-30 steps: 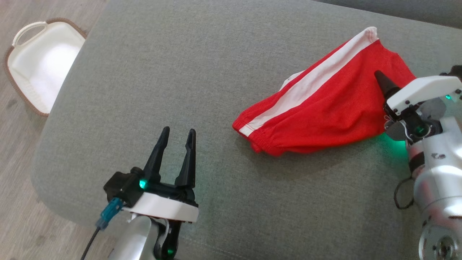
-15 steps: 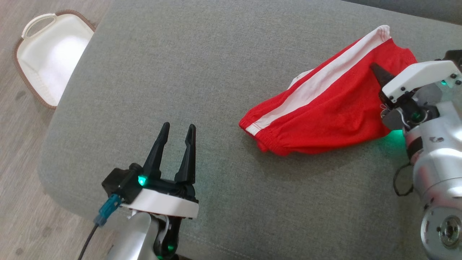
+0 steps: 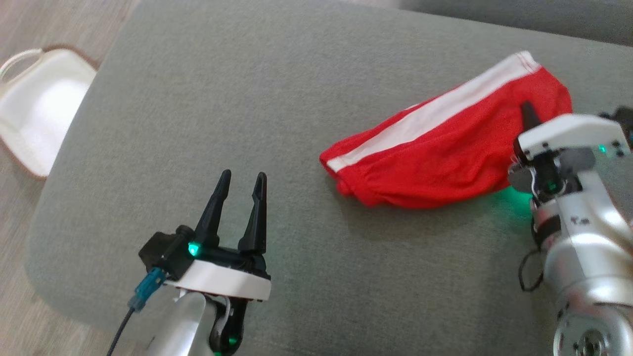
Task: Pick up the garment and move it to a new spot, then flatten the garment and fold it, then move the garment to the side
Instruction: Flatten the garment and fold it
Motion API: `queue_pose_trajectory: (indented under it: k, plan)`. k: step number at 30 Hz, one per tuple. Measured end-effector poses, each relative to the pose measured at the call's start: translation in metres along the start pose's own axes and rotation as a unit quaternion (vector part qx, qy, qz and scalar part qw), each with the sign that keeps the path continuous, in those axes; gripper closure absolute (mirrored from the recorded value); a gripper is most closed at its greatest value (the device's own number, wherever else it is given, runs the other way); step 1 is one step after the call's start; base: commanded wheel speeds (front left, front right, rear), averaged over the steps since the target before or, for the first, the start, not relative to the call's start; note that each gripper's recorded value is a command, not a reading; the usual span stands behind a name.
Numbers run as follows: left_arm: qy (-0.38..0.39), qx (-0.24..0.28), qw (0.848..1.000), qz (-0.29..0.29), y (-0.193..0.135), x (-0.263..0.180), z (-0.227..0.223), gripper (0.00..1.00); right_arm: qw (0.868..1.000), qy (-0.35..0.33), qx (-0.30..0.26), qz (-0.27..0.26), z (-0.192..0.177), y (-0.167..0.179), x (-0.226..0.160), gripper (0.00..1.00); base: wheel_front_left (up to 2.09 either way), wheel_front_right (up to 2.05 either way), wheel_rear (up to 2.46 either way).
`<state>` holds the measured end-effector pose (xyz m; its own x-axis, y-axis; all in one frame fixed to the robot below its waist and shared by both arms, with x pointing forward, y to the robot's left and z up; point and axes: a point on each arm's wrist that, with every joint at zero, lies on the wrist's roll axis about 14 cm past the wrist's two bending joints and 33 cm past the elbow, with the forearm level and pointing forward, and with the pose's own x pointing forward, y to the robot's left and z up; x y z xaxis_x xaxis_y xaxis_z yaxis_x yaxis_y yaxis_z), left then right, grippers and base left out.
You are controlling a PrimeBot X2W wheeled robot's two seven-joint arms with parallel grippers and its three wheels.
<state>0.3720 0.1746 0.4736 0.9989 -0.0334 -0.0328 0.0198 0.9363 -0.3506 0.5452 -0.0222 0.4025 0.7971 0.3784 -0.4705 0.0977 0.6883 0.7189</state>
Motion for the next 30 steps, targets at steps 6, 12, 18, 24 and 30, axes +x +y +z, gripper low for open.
queue_pose_trajectory:
  k: [6,12,18,24,30]
  plan:
    - [-0.009,-0.002,1.000,-0.028,-0.018,0.000,0.005,0.00,0.995,-0.077,0.054,-0.016,0.019,-0.024,-0.032,1.00,0.00,0.00,0.00]
    - [-0.002,-0.007,0.999,-0.047,-0.032,-0.009,-0.003,0.00,0.984,-0.145,0.093,-0.049,0.027,-0.056,-0.068,1.00,0.00,0.00,0.00]
    - [-0.003,-0.006,0.998,-0.067,-0.045,-0.012,-0.003,0.00,0.977,-0.175,0.110,-0.058,0.025,-0.069,-0.091,1.00,0.00,0.00,0.00]
    - [0.002,-0.009,0.997,-0.072,-0.050,-0.018,-0.007,0.00,0.972,-0.191,0.121,-0.061,0.016,-0.077,-0.103,1.00,0.00,0.00,0.00]
    - [0.007,-0.006,0.998,-0.068,-0.047,-0.021,-0.011,0.00,0.973,-0.189,0.115,-0.059,0.010,-0.076,-0.103,1.00,0.00,0.00,0.00]
